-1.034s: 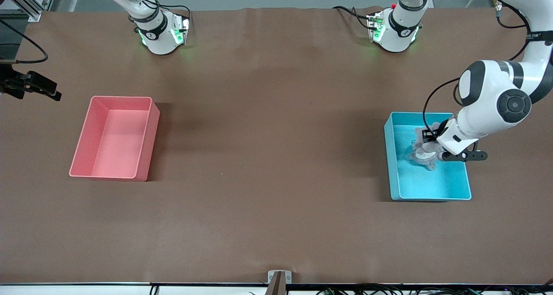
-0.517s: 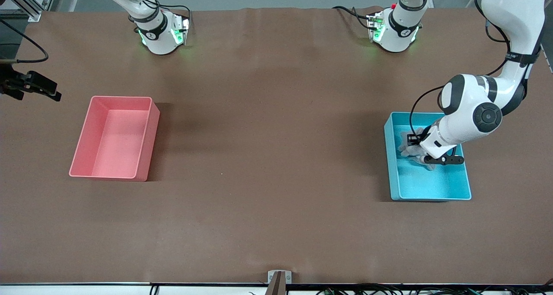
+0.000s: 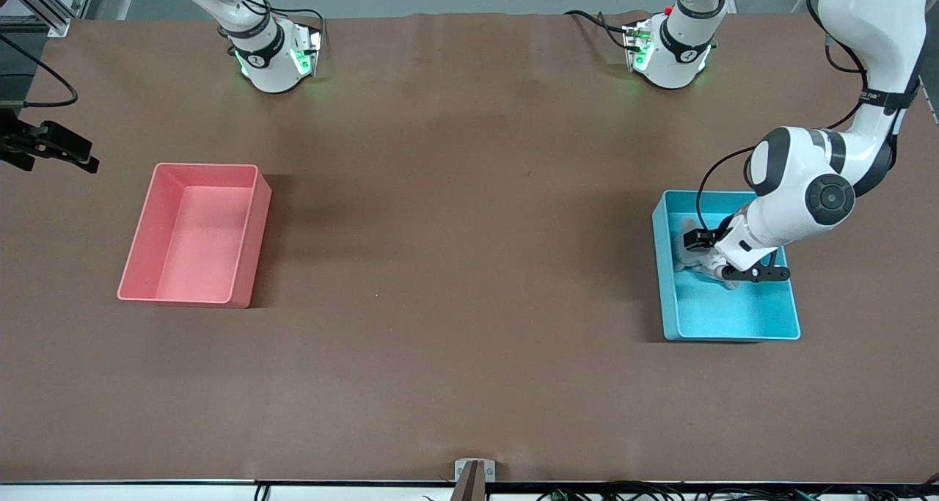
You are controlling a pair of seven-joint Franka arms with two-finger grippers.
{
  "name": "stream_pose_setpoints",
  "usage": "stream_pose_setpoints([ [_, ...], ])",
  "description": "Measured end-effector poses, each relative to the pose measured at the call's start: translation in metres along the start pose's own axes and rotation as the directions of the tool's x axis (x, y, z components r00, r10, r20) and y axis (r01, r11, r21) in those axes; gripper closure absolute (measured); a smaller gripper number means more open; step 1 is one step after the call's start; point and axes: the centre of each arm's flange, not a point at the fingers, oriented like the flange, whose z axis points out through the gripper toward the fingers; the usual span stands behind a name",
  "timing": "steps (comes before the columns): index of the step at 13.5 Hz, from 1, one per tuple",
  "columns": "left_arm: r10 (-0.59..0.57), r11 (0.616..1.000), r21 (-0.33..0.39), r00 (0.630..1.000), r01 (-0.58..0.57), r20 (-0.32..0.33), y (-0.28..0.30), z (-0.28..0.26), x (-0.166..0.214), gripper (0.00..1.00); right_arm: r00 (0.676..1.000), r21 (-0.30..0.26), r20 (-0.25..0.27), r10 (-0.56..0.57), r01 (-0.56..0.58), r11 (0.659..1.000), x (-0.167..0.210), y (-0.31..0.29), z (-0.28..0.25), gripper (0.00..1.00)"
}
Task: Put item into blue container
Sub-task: 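Open the left gripper and lift it out of the blue box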
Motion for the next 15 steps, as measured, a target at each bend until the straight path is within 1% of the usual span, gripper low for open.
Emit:
stream_pose_setpoints([
  [1,-0.001,1.0,0.005,1.0,0.001,0.003,-0.001,-0.008,0.001,0.0,1.0,0.0,-0.007,0.0,0.0,1.0,0.0,0.0,0.0,0.0],
  [4,0.023,0.999,0.027,0.999,-0.024,0.03,-0.008,-0.047,0.004,0.0,1.0,0.001,-0.019,0.003,-0.003,1.0,-0.004,0.002,0.002,0.0],
  [7,0.035,0.998,0.051,0.999,-0.037,0.032,-0.023,-0.107,0.006,0.0,1.0,0.001,-0.023,0.013,-0.013,1.0,-0.007,0.009,0.001,0.0],
  [10,0.017,0.996,0.085,1.0,-0.019,0.017,-0.025,-0.181,-0.006,0.0,1.0,0.001,-0.024,0.013,-0.013,1.0,-0.008,0.026,0.002,0.0],
  [11,0.01,0.996,0.085,1.0,-0.01,0.007,-0.023,-0.207,-0.011,0.0,1.0,0.001,-0.024,0.013,-0.013,1.0,-0.008,0.028,0.002,0.0],
  [13,-0.007,0.999,0.041,1.0,0.008,-0.019,-0.017,-0.255,-0.02,0.0,1.0,0.001,-0.024,0.013,-0.013,1.0,-0.008,0.028,0.003,0.0],
  [15,-0.013,1.0,0.024,0.999,0.014,-0.045,-0.015,-0.299,-0.028,0.0,1.0,0.001,-0.023,0.012,-0.012,1.0,-0.008,0.028,0.003,0.0],
])
